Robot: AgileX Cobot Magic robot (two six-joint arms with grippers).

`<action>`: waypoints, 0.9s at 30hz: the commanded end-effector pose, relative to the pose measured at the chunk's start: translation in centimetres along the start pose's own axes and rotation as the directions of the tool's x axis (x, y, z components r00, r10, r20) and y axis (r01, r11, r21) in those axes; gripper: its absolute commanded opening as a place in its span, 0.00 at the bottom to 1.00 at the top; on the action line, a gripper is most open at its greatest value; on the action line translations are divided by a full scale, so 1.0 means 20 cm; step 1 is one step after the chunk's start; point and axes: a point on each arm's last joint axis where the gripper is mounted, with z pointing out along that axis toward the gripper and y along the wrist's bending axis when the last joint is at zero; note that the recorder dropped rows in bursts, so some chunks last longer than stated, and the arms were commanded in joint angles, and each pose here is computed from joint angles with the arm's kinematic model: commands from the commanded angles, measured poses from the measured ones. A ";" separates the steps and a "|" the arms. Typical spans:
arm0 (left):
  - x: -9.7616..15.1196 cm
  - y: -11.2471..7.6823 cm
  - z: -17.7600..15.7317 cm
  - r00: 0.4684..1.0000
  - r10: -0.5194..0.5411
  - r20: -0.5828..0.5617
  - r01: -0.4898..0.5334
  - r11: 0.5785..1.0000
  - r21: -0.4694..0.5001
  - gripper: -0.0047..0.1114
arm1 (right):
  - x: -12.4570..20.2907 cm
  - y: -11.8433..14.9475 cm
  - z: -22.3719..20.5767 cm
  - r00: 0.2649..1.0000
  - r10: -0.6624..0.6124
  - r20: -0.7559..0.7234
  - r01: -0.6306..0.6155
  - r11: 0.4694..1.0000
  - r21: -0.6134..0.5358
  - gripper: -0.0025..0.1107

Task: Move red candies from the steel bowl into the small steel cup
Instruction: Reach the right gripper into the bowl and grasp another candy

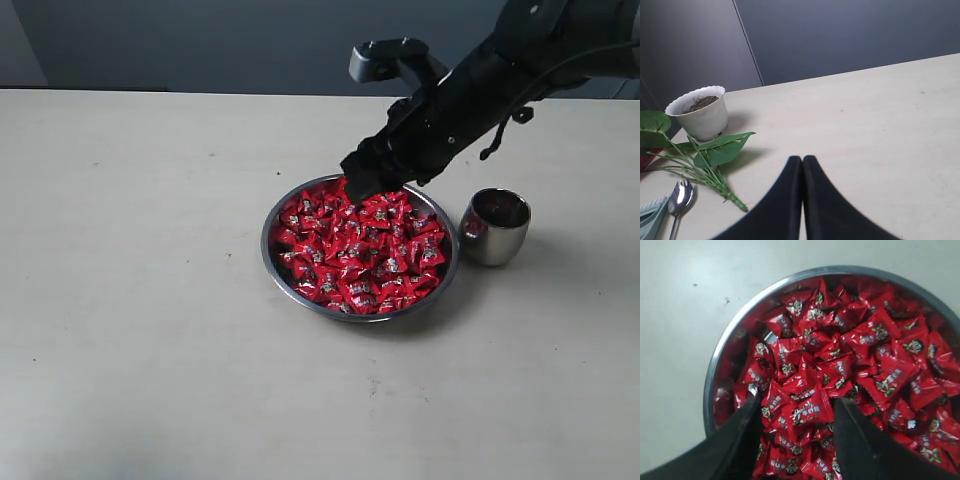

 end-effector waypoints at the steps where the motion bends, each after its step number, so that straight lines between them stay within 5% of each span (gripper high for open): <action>1: 0.00 0.00 0.00 1.000 0.003 0.012 -0.003 1.000 0.001 0.04 | 0.02 -0.01 0.10 0.999 -0.003 -0.045 0.003 1.000 -0.006 0.42; 21: 0.00 0.00 0.00 1.000 0.003 0.012 -0.003 1.000 0.001 0.04 | 0.09 -0.06 0.36 0.990 0.091 -0.105 -0.088 0.996 0.031 0.40; 27: 0.00 0.00 0.00 1.000 0.003 0.012 -0.003 1.000 0.001 0.04 | 0.13 -0.04 0.39 0.978 0.094 -0.186 -0.098 0.995 -0.013 0.04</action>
